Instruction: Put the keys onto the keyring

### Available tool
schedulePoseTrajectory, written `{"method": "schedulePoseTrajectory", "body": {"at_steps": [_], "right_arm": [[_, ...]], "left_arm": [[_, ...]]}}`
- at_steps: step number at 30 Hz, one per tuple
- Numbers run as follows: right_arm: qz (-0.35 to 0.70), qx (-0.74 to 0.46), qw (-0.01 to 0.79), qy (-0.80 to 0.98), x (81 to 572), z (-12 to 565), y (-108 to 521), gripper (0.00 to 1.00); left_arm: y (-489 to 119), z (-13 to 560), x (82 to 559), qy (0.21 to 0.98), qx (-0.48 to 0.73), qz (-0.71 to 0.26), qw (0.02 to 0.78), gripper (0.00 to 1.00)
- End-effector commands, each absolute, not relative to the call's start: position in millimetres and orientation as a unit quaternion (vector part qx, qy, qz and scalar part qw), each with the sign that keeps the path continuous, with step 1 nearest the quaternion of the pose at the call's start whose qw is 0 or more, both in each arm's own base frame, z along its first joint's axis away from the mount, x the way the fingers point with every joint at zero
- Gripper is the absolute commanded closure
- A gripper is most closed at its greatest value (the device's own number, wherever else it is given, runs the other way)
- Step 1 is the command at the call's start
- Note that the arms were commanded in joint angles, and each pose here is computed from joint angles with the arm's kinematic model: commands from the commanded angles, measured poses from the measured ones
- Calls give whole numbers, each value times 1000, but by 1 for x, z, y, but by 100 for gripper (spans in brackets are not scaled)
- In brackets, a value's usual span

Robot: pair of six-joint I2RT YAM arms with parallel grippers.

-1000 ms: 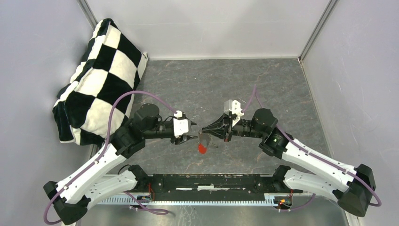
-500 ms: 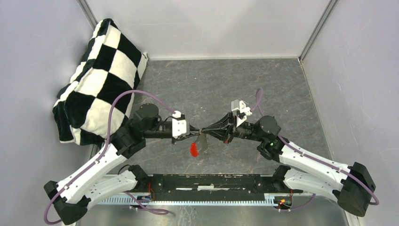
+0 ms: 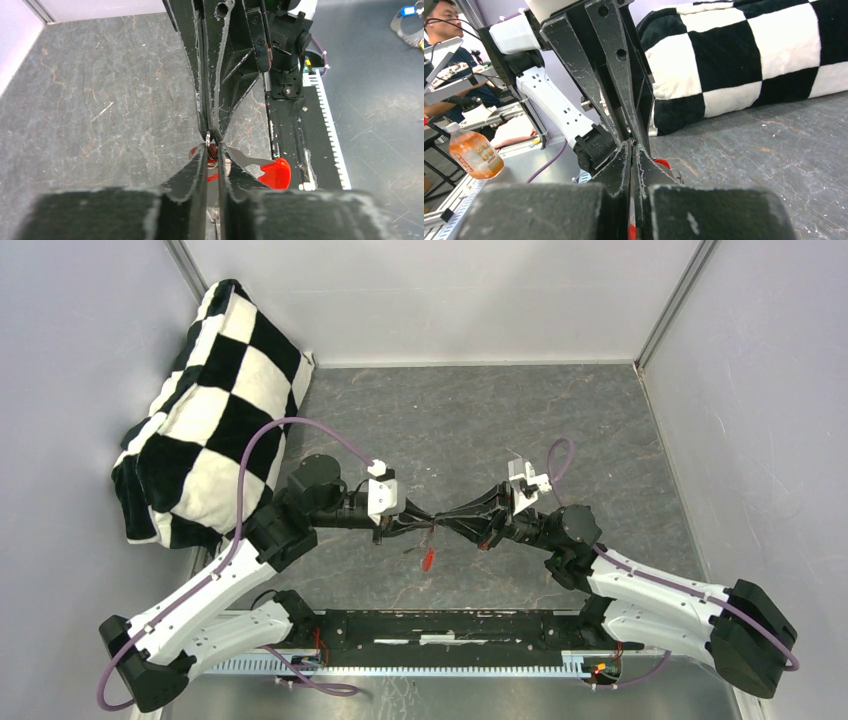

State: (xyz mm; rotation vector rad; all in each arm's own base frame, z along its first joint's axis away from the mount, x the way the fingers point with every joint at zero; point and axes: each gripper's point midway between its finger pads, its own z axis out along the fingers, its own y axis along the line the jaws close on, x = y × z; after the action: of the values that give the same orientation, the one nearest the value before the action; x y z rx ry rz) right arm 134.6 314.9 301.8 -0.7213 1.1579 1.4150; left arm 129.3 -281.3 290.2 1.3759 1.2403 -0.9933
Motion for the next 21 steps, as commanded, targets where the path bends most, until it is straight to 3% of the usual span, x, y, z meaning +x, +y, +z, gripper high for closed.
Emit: {"method": "schedulePoseTrajectory", "body": {"at_steps": [1,3,8,15,21], "right_arm": [[621,-281,576,452,134,326,311,99],[613,-285,577,458,136,321,311,99],[570,-329,575,487,139,302,314,99],[430,-469,565,526,153,297,314,61],[386,-572,488,535,146,286,315,56]], "left_arm": [[-288,315,124,489,550,-443,512,89],[-288,320,126,489,548,-441,516,97],[-282,320,135,508,549,-409,523,98],[-275,296,135,527,577,-381,495,98],[-274,293,137,530,588,-369,487,98]]}}
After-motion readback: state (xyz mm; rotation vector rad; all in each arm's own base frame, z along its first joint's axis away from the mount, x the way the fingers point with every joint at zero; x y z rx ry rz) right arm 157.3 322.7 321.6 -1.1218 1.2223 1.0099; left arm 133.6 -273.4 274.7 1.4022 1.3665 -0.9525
